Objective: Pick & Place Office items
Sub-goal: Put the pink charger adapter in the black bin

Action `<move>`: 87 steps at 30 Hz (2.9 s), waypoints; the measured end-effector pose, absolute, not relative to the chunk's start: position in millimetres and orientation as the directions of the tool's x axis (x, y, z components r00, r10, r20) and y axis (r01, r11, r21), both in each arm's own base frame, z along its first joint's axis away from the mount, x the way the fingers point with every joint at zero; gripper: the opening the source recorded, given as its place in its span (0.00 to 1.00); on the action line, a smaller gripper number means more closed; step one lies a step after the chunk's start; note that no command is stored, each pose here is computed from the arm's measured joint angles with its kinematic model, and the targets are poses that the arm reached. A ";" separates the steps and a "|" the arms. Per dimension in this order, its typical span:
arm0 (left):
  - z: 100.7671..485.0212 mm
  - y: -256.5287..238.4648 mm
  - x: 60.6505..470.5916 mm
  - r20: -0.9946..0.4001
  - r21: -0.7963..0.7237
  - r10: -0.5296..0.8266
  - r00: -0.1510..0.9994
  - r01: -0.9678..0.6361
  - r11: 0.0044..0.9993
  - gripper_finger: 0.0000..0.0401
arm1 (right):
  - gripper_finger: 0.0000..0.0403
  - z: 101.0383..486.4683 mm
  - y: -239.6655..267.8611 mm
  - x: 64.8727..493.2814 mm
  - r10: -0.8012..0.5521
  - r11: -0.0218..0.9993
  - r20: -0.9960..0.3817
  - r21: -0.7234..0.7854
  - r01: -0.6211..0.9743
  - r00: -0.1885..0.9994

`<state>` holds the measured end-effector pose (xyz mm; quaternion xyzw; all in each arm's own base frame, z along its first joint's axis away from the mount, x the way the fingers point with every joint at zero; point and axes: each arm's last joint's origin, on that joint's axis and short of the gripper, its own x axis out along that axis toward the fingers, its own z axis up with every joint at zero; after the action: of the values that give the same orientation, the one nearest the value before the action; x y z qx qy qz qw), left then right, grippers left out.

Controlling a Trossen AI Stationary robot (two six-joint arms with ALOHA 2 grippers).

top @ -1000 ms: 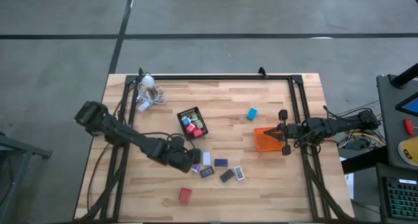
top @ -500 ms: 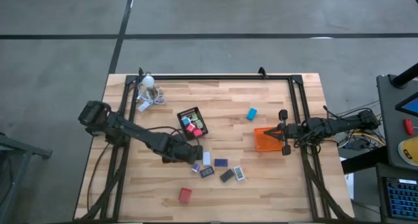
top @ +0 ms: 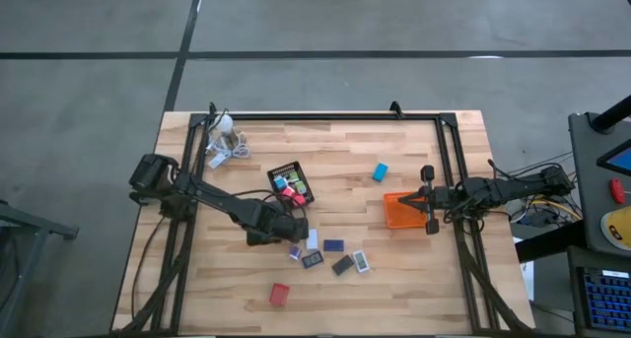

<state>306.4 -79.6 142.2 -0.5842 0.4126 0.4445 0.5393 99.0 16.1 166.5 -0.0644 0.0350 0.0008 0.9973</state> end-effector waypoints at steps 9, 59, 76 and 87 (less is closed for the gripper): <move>140.5 -77.0 307.6 -0.966 -0.256 -0.016 0.258 -0.963 -0.088 0.58 | 0.02 166.6 16.1 99.0 -0.003 0.992 -0.070 -0.128 -0.006 0.998; 213.9 12.0 311.6 -0.870 -0.269 0.282 0.404 -0.870 0.414 0.37 | 0.02 166.7 16.1 99.0 -0.003 0.992 -0.070 -0.128 -0.006 0.998; 183.1 21.4 326.4 -0.911 -0.220 0.199 0.361 -0.834 0.506 0.37 | 0.02 166.6 16.1 99.0 -0.003 0.992 -0.070 -0.128 -0.006 0.998; 179.3 20.8 327.4 -0.919 -0.218 0.177 0.352 -0.828 0.516 0.37 | 0.02 166.5 16.1 99.0 -0.003 0.992 -0.070 -0.128 -0.006 0.998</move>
<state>327.4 20.8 179.3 -0.3562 0.4573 0.3390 0.7410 99.0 16.1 166.5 -0.0644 0.0351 0.0008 0.9973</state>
